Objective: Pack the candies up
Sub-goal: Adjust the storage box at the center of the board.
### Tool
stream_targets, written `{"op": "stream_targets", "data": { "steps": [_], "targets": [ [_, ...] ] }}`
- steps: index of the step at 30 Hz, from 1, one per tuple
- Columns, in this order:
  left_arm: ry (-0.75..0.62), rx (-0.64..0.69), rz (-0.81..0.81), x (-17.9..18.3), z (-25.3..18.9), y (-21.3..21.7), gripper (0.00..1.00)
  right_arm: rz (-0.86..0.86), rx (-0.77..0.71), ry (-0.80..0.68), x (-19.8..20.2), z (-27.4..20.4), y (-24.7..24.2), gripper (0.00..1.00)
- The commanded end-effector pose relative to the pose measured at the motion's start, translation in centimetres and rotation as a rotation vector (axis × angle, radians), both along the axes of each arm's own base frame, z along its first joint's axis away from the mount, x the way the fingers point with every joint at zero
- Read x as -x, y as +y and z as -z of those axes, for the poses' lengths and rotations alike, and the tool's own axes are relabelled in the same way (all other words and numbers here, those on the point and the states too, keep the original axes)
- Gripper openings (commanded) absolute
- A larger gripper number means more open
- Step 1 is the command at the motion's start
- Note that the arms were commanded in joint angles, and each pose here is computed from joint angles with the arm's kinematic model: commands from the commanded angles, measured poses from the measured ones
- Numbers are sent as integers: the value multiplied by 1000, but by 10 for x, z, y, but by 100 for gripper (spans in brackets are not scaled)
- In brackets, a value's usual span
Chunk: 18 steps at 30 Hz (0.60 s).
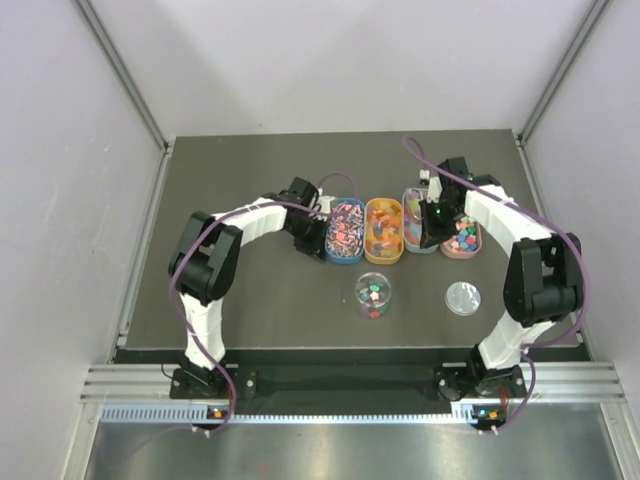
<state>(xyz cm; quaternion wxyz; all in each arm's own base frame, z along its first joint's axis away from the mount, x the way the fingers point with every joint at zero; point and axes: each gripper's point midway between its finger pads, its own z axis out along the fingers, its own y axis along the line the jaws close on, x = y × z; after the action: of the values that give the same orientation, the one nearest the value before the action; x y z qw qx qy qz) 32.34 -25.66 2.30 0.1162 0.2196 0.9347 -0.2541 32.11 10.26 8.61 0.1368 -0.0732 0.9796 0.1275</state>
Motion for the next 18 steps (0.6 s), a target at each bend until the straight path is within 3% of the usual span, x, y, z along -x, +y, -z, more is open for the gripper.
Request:
{"op": "stream_targets", "data": {
  "steps": [1,15,16,18],
  "targets": [
    [-44,50,39,-7,-11,-24,0,16,-9,-85,-9,-18,-7,0],
    [-68,52,70,-8,-23,-36,0,10,3,-127,-15,-29,-10,0],
    [-69,45,85,-5,-27,-32,2,6,19,-149,-19,-34,-14,0],
    [-123,67,78,-8,-56,-21,17,-14,34,-183,-20,-48,-16,0]
  ]
}}
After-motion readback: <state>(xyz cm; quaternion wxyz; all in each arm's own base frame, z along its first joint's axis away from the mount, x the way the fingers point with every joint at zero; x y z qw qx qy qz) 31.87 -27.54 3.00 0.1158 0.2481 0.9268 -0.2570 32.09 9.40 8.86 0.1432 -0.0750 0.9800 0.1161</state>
